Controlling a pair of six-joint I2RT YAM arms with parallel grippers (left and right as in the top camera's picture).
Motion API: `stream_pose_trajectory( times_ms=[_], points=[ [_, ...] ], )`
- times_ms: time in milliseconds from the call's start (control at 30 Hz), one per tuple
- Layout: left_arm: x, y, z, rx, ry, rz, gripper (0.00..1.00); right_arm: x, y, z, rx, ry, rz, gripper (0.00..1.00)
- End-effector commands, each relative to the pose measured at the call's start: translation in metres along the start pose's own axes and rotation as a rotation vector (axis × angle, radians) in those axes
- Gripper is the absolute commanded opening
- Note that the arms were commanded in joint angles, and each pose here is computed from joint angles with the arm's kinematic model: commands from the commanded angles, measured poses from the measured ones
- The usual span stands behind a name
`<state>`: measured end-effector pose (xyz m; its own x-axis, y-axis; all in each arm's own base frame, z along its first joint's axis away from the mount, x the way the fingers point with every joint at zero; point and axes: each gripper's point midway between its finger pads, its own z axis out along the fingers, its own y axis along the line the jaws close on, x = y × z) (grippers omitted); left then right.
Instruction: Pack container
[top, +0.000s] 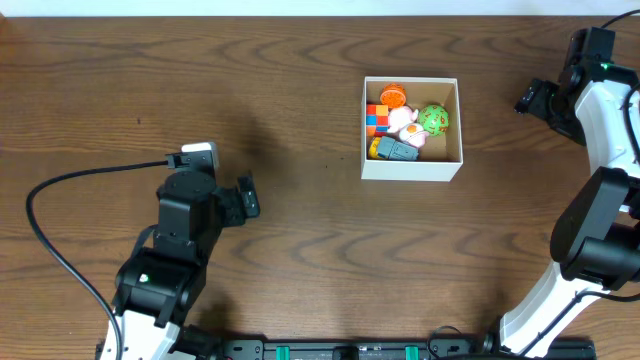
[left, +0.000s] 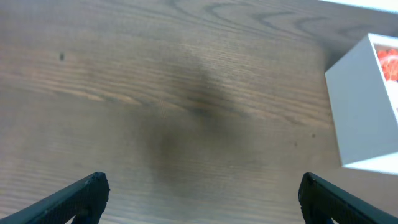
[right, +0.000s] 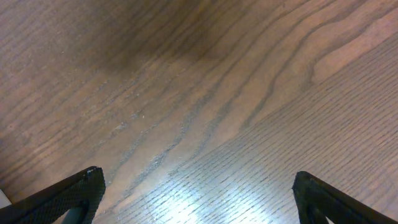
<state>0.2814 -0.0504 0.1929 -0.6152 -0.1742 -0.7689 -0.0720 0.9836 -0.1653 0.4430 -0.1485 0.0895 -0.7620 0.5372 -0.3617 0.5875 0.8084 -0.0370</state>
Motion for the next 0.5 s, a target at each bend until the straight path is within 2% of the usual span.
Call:
stream_pose_trajectory(
  times_ms=[0, 467],
  points=[
    [0.004, 0.004, 0.008, -0.026, 0.02, -0.126, 0.98, -0.001, -0.006, 0.002, 0.017, -0.003, 0.021, 0.99],
    [0.025, 0.007, 0.033, -0.073, 0.128, -0.106, 0.98, -0.001, -0.006, 0.002, 0.017, -0.003, 0.021, 0.99]
  ],
)
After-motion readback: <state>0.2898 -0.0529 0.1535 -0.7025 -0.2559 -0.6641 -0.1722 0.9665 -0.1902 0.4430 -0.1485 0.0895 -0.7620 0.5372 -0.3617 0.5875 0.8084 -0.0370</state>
